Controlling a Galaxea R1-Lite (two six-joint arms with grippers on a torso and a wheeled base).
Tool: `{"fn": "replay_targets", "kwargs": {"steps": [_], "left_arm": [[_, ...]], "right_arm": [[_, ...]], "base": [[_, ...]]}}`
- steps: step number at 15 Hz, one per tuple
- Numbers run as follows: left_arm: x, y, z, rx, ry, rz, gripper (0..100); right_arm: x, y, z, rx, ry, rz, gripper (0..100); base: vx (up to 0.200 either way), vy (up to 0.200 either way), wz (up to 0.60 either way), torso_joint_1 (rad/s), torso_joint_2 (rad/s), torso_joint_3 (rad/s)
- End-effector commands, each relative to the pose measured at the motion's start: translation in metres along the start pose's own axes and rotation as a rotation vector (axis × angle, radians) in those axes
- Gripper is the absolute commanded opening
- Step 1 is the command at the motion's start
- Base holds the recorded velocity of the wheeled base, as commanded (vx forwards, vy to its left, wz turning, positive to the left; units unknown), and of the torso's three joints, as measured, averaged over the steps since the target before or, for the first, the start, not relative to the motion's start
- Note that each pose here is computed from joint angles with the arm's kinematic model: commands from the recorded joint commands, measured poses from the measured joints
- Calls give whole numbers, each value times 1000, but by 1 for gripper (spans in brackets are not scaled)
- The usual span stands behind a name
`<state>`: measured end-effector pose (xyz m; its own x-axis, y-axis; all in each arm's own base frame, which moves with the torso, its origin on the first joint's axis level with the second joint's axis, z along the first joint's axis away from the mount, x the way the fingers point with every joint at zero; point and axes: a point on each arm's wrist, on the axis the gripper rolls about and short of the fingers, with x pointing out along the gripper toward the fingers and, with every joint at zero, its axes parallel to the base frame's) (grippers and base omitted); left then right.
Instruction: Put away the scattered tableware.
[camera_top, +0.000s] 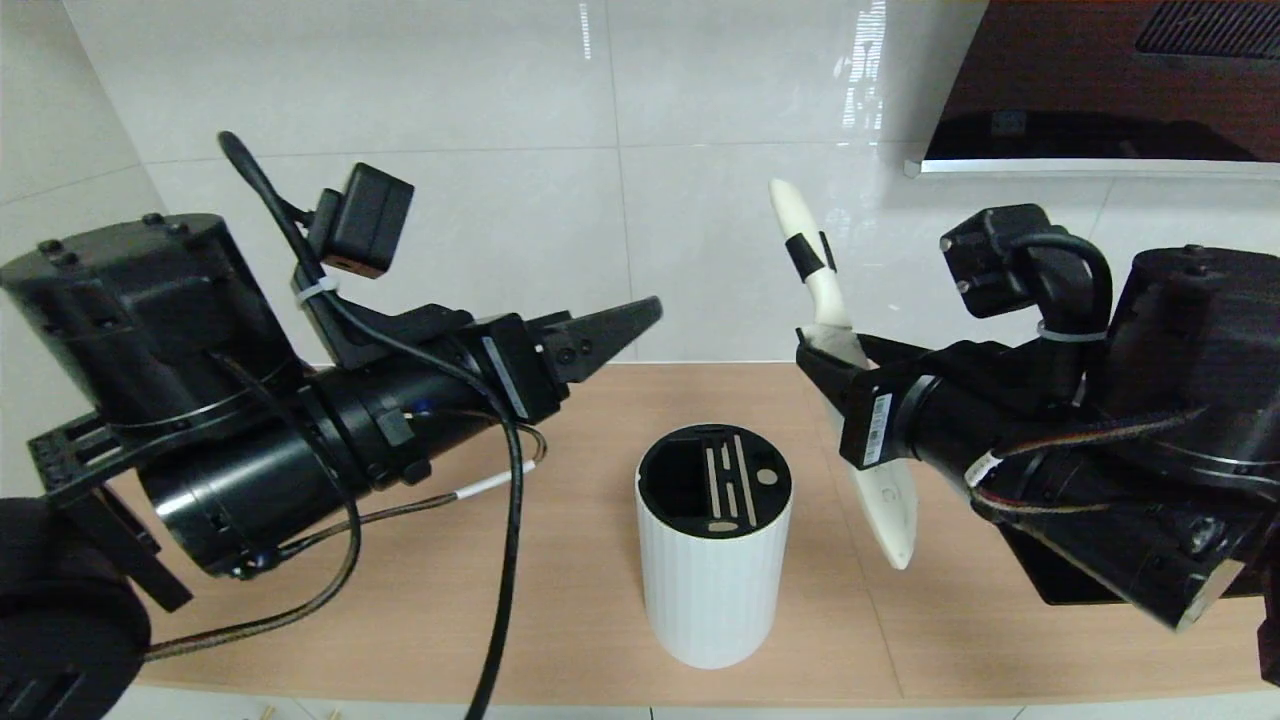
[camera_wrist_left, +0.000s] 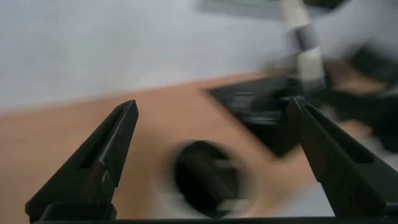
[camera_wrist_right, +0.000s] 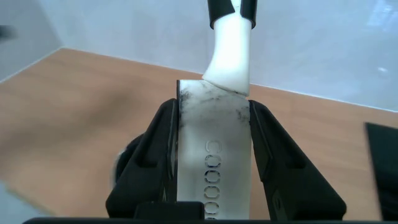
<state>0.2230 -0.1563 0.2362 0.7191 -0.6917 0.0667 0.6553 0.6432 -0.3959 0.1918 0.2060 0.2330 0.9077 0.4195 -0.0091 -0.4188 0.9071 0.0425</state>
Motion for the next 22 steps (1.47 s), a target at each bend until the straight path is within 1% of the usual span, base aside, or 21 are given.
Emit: {"fn": "replay_targets", "kwargs": {"steps": [1, 2, 3, 5, 6, 7, 8, 11, 14, 16, 18, 20, 22], "left_arm": [[12, -5, -13, -33, 43, -39, 100], [14, -8, -14, -56, 33, -57, 100], [17, -11, -16, -86, 25, -78, 100], [18, -12, -16, -114, 18, -92, 100], [18, -12, -16, -130, 26, -106, 100], [18, -12, -18, -155, 43, -123, 100], [19, -11, -20, -167, 52, -129, 100], [24, -9, -25, -169, 56, -126, 100], [31, -5, -32, -172, 61, -126, 100], [33, -8, -34, -178, 58, -138, 100], [32, -14, -38, -178, 65, -157, 100], [34, -13, -41, -178, 74, -155, 100], [42, -10, -47, -175, 41, -168, 100]], "right_arm": [[2, 14, -12, -17, 38, 39, 0], [1, 19, -15, -21, 47, 56, 0], [0, 23, -20, -29, 61, 70, 0], [0, 26, -22, -30, 63, 79, 0], [-1, 28, -22, -31, 65, 87, 0], [-4, 32, -24, -33, 69, 104, 0], [-5, 33, -24, -34, 71, 110, 0], [-6, 34, -25, -37, 72, 113, 0], [-12, 41, -24, -34, 71, 145, 0], [-12, 43, -27, -38, 79, 152, 0], [-12, 46, -29, -42, 86, 160, 0], [-14, 48, -29, -41, 86, 170, 0], [-18, 54, -32, -40, 94, 196, 0]], "base": [[0, 0, 0, 0, 0, 0], [0, 0, 0, 0, 0, 0], [0, 0, 0, 0, 0, 0], [0, 0, 0, 0, 0, 0], [0, 0, 0, 0, 0, 0], [0, 0, 0, 0, 0, 0], [0, 0, 0, 0, 0, 0], [0, 0, 0, 0, 0, 0], [0, 0, 0, 0, 0, 0], [0, 0, 0, 0, 0, 0], [0, 0, 0, 0, 0, 0], [0, 0, 0, 0, 0, 0], [0, 0, 0, 0, 0, 0]]}}
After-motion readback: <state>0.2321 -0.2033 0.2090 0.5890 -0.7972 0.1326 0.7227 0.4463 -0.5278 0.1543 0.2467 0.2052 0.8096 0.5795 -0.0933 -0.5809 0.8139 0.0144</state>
